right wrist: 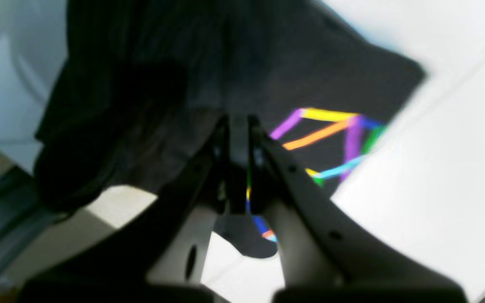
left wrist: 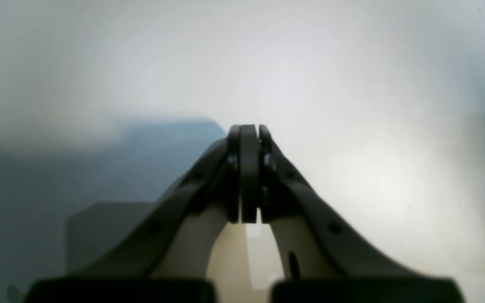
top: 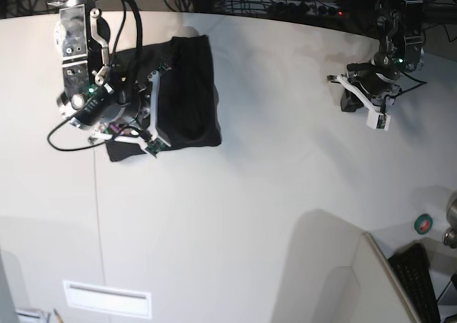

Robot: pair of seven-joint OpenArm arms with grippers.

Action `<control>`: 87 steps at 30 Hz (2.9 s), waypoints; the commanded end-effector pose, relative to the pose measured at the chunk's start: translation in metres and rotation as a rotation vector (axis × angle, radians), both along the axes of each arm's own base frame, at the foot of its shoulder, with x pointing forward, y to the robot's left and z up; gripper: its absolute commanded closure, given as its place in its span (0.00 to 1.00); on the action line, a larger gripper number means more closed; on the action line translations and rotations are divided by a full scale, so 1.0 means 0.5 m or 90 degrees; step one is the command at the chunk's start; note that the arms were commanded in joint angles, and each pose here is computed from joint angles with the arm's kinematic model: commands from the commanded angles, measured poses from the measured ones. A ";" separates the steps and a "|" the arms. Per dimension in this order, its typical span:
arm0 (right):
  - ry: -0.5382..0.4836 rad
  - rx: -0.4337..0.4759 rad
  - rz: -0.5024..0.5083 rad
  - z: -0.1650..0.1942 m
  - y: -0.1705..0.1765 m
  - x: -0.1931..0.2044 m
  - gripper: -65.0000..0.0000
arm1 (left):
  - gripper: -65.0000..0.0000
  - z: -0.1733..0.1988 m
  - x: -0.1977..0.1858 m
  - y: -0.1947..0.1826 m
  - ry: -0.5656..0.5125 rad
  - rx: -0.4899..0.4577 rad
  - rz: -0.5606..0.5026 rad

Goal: Layout the t-shirt on the table in an organized manner, then fold the t-shirt properly
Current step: 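Release with the left gripper and press the folded stack with the right gripper, then flip the stack over with the right gripper to show the printed side, then grasp the stack's edge with the left gripper and withdraw the right gripper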

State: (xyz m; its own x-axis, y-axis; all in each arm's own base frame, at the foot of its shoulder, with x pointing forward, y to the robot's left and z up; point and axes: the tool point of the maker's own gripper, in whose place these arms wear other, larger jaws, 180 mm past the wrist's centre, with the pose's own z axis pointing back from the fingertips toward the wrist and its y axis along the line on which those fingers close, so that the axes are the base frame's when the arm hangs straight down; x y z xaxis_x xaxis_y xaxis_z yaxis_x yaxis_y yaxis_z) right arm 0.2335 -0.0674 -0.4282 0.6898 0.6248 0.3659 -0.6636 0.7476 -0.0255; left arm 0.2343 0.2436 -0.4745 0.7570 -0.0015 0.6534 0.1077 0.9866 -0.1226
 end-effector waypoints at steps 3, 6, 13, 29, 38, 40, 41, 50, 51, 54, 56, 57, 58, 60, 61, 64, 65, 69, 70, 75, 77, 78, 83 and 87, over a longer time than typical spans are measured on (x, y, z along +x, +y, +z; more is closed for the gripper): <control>-0.014 0.040 0.000 -0.011 0.025 0.038 1.00 | 1.00 0.019 0.017 0.010 -0.024 0.005 -0.002; 0.000 0.052 0.000 -0.027 0.037 0.047 1.00 | 1.00 0.018 0.016 0.009 -0.023 0.004 -0.002; 0.006 0.095 0.051 -0.015 0.141 0.037 1.00 | 1.00 0.017 0.013 0.010 -0.021 0.005 -0.002; -0.071 0.045 0.040 0.035 0.116 0.022 1.00 | 1.00 0.015 0.012 0.005 -0.020 0.002 -0.004; 0.025 0.055 0.038 -0.032 0.131 -0.089 1.00 | 1.00 0.006 0.018 -0.067 -0.020 -0.030 -0.035; 0.048 0.069 0.034 -0.046 0.156 -0.099 1.00 | 1.00 0.006 0.029 -0.103 -0.022 -0.039 -0.066; 0.053 0.076 0.035 -0.047 0.169 -0.098 1.00 | 1.00 0.003 0.029 -0.119 -0.020 -0.045 -0.078; -0.006 0.102 0.105 0.013 0.245 -0.070 1.00 | 1.00 0.001 0.033 -0.163 -0.021 -0.065 -0.096; -0.022 0.102 0.102 0.026 0.237 -0.063 1.00 | 1.00 0.001 0.032 -0.163 -0.021 -0.065 -0.096; -0.024 0.074 0.058 0.021 0.163 -0.067 1.00 | 1.00 -0.001 0.024 -0.165 -0.017 -0.065 -0.099; -0.005 0.064 0.028 0.003 0.131 -0.080 1.00 | 1.00 0.004 0.026 -0.167 -0.021 -0.065 -0.101; 0.010 0.057 0.022 -0.013 0.119 -0.091 1.00 | 1.00 0.004 0.026 -0.165 -0.021 -0.064 -0.101; 0.028 0.051 0.021 -0.029 0.115 -0.103 1.00 | 1.00 0.005 0.027 -0.166 -0.022 -0.064 -0.101; 0.057 0.049 0.024 -0.053 0.119 -0.122 1.00 | 1.00 0.007 0.028 -0.169 -0.025 -0.066 -0.102; 0.069 0.057 0.035 -0.059 0.141 -0.131 1.00 | 1.00 0.007 0.029 -0.176 -0.025 -0.068 -0.106; 0.067 0.075 0.073 -0.052 0.194 -0.131 1.00 | 1.00 0.014 0.034 -0.183 -0.032 -0.070 -0.110; 0.065 0.084 0.084 -0.047 0.214 -0.131 1.00 | 1.00 0.016 0.036 -0.186 -0.035 -0.073 -0.111; 0.053 0.090 0.104 -0.037 0.242 -0.112 1.00 | 1.00 0.020 0.037 -0.194 -0.039 -0.077 -0.111; 0.046 0.090 0.104 -0.031 0.243 -0.104 1.00 | 1.00 0.019 0.036 -0.195 -0.038 -0.078 -0.111; -0.026 0.080 0.065 0.021 0.179 -0.052 1.00 | 1.00 0.036 0.023 -0.229 -0.037 -0.093 -0.125; -0.056 0.067 0.010 0.038 0.116 -0.023 1.00 | 1.00 0.063 0.023 -0.250 -0.030 -0.088 -0.148; -0.067 0.054 -0.025 0.042 0.073 -0.006 1.00 | 1.00 0.078 0.023 -0.262 -0.029 -0.084 -0.165; -0.092 -0.008 -0.159 0.048 -0.105 0.036 1.00 | 0.51 0.132 0.025 -0.326 -0.026 -0.182 -0.169; -0.105 -0.041 -0.225 0.057 -0.198 0.042 1.00 | 0.15 0.124 0.018 -0.364 0.001 -0.294 -0.145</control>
